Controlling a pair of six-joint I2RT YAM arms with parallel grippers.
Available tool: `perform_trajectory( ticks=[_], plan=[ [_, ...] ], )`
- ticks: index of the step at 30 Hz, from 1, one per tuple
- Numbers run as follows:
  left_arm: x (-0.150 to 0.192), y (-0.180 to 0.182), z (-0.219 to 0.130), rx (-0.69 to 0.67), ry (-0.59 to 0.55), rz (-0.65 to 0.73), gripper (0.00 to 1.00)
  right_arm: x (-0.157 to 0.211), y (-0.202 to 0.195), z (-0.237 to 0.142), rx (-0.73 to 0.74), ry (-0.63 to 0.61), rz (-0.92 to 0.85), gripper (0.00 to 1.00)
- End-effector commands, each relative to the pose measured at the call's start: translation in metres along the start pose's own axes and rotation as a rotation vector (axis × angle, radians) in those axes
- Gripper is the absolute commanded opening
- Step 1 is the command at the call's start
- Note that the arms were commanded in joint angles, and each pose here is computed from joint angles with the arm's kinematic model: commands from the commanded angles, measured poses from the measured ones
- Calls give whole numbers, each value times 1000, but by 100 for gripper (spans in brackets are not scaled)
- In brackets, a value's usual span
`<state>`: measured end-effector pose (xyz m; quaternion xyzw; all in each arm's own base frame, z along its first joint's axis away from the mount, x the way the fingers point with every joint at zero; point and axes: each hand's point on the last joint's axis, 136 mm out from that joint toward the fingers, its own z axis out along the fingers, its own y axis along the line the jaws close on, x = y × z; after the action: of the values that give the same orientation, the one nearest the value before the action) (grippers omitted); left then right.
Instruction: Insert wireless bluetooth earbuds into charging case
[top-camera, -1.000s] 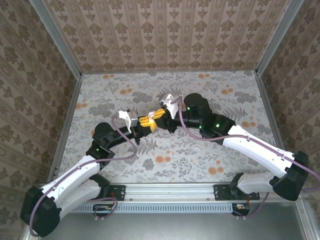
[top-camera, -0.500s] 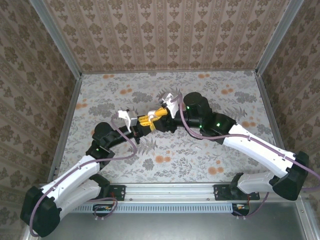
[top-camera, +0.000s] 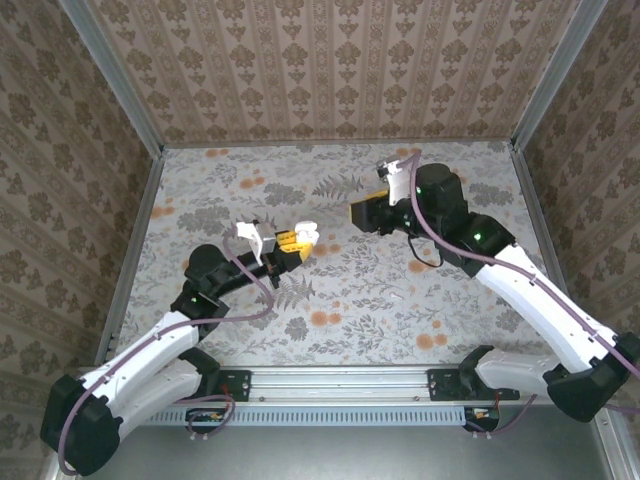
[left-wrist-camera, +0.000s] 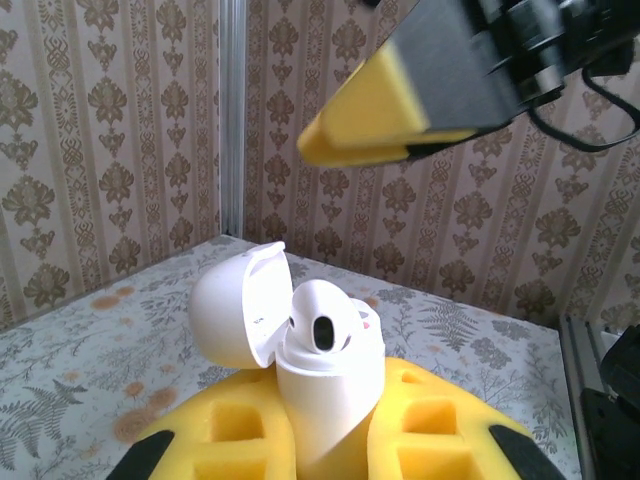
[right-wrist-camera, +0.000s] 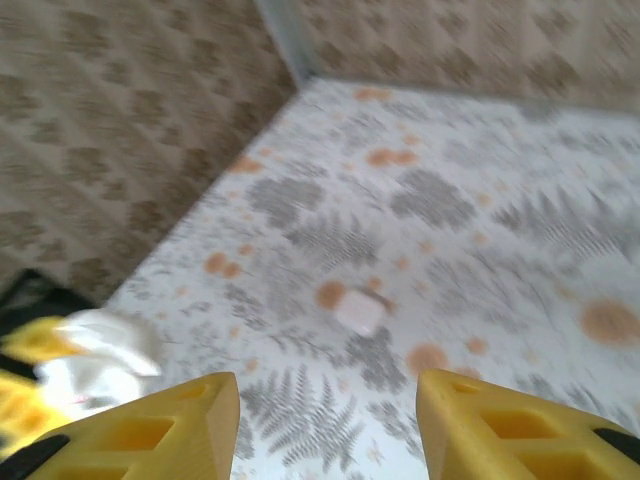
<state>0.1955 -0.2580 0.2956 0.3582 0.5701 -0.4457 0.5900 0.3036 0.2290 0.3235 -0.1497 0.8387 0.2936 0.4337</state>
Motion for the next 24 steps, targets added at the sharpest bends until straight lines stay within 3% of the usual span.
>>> perform_trajectory(
  ticks=[1,5,12,18,24],
  plan=[
    [-4,0,2,1,2,27,0,67,-54,19,166,238,214,50],
    [3,1,5,4,26,8,0,126,-84,36,202,408,315,47],
    [11,4,11,7,51,-4,0,208,-119,53,286,664,298,47],
    [15,4,15,18,66,-14,0,243,-145,56,386,773,332,45],
    [18,3,13,15,72,-17,0,274,-177,36,533,820,453,28]
  ],
)
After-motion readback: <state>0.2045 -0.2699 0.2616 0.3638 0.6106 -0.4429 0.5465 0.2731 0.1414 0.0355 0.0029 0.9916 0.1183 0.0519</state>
